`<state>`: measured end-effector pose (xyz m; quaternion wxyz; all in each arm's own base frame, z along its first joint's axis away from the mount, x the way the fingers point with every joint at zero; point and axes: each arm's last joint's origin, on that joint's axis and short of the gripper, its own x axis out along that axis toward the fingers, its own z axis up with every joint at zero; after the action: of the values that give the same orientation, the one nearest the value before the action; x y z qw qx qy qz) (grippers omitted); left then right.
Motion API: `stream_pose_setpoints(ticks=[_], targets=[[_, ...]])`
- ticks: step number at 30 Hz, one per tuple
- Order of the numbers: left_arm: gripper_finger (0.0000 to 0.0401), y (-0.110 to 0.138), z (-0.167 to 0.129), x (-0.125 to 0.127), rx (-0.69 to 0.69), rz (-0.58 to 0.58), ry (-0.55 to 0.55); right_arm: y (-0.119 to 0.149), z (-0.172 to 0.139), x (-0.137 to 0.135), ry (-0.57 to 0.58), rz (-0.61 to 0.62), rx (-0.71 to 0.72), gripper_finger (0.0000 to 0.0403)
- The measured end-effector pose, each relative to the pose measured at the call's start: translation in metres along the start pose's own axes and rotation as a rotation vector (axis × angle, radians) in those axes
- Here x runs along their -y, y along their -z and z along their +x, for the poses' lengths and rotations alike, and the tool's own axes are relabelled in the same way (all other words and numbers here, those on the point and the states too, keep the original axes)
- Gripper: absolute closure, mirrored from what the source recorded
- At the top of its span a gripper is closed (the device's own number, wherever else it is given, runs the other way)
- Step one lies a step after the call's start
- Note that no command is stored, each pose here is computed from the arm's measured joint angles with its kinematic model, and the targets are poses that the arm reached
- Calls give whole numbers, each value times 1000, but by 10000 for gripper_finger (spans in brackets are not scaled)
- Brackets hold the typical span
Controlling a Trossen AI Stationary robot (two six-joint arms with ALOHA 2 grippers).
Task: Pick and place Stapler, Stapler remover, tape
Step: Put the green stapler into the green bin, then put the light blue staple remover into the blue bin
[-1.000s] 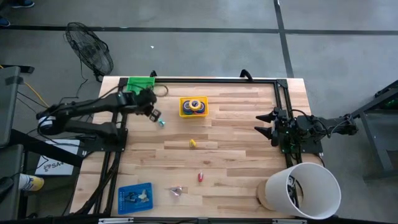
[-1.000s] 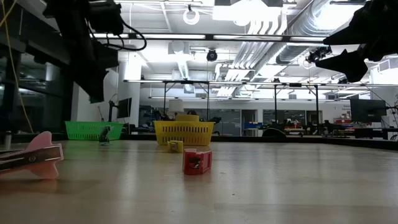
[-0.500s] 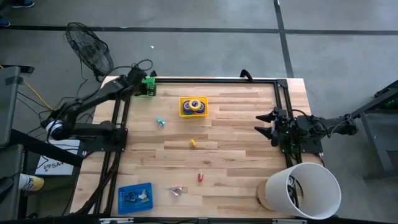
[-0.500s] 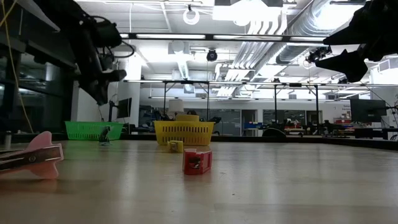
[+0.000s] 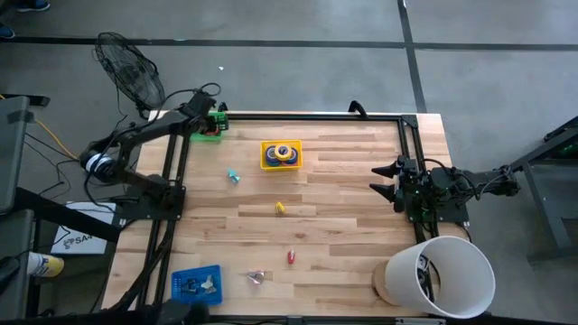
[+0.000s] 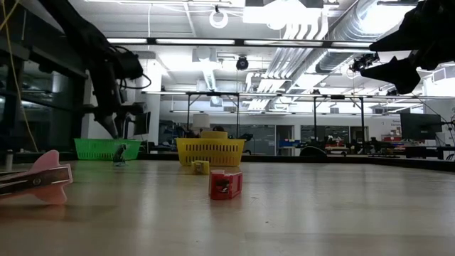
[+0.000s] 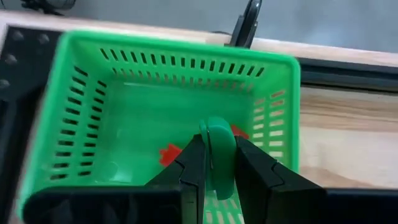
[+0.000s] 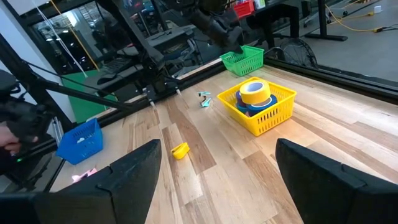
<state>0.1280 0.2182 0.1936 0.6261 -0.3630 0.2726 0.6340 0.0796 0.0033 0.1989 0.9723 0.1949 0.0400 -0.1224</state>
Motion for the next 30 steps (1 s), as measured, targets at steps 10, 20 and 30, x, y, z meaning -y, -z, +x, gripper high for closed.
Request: stream_pose_setpoints(ticks=[10,20,30], targets=[[272,1,5,1,-14,-52,-9,0,0,0,0,0,0,96],[220,2,5,3,-53,-62,58,0,0,0,0,0,0,96],[218,4,-9,14,-156,383,519,0,0,0,0,0,0,96]])
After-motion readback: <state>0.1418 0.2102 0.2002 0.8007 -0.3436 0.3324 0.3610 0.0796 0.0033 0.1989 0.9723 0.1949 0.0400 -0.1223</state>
